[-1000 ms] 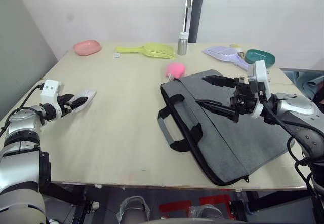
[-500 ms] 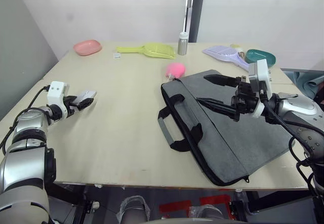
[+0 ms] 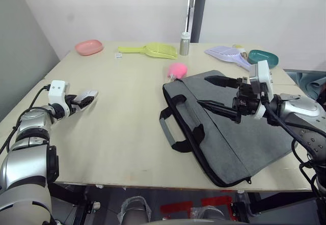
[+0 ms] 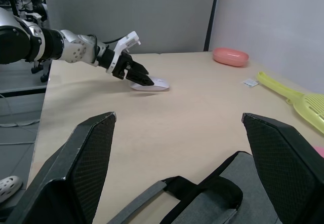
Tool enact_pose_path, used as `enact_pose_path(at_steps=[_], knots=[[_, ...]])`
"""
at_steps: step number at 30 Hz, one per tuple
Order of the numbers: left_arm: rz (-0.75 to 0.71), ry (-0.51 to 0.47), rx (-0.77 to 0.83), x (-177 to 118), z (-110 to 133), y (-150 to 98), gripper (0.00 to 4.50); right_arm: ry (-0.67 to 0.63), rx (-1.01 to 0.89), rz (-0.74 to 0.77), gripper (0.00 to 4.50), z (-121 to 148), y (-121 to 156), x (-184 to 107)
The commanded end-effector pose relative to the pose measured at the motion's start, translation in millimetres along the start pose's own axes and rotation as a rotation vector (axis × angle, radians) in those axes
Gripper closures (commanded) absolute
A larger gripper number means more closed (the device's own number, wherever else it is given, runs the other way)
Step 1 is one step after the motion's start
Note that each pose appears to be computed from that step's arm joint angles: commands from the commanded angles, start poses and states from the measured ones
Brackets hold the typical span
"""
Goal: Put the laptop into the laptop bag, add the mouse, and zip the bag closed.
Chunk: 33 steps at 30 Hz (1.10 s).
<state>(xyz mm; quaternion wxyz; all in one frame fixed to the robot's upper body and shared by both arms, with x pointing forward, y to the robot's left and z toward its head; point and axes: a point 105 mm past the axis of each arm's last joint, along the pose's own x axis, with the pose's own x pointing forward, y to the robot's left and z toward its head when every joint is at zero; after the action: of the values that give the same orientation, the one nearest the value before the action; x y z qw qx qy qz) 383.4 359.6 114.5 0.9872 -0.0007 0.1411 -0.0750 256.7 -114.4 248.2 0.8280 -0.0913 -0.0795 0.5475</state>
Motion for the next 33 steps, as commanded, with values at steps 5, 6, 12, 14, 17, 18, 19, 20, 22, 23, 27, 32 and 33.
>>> enact_pose_path(at_steps=[5,6,12,14,17,18,19,20,22,23,27,32,33], knots=[[0.086,0.011,0.066,-4.7,7.6,13.6,0.02,-0.019,-0.028,0.011,0.31,8.7,2.8,-0.6],[0.09,0.012,0.073,-4.8,8.0,14.2,0.02,-0.018,-0.028,0.011,0.31,8.5,3.0,-0.7],[0.07,0.031,0.039,-4.5,2.5,11.8,0.02,-0.015,-0.027,0.01,0.31,7.9,3.9,-1.5],[0.047,0.05,0.022,-3.8,-2.6,8.7,0.02,-0.015,-0.028,0.01,0.31,8.2,4.3,-1.4],[0.032,0.078,0.018,-3.3,-9.8,6.2,0.02,-0.014,-0.029,0.012,0.31,8.2,4.6,-1.3],[0.039,0.08,0.023,-3.4,-10.3,7.0,0.02,-0.013,-0.03,0.011,0.31,7.9,4.4,-1.5],[0.047,0.08,0.027,-3.7,-10.1,8.0,0.02,-0.009,-0.031,0.012,0.31,7.1,4.3,-1.8],[0.049,0.072,0.015,-3.8,-9.4,8.3,0.02,-0.006,-0.032,0.012,0.31,6.1,4.5,-2.2],[0.055,0.054,0.012,-4.3,-5.8,9.7,0.26,-0.002,-0.029,0.012,0.31,5.1,4.9,-3.0],[0.052,0.051,0.016,-4.7,-4.7,9.7,0.56,-0.001,-0.028,0.012,0.31,4.8,5.1,-3.4],[0.066,0.042,0.021,-7.3,-1.7,13.6,1.67,0.002,-0.03,0.005,0.31,2.8,4.3,-4.2],[0.062,0.027,0.024,-10.4,0.4,15.8,1.67,0.008,-0.029,-0.001,0.31,-0.4,4.2,-4.3],[0.046,0.003,0.02,-11.1,5.0,14.9,1.67,0.008,-0.031,-0.006,0.31,-0.4,4.0,-4.4]])
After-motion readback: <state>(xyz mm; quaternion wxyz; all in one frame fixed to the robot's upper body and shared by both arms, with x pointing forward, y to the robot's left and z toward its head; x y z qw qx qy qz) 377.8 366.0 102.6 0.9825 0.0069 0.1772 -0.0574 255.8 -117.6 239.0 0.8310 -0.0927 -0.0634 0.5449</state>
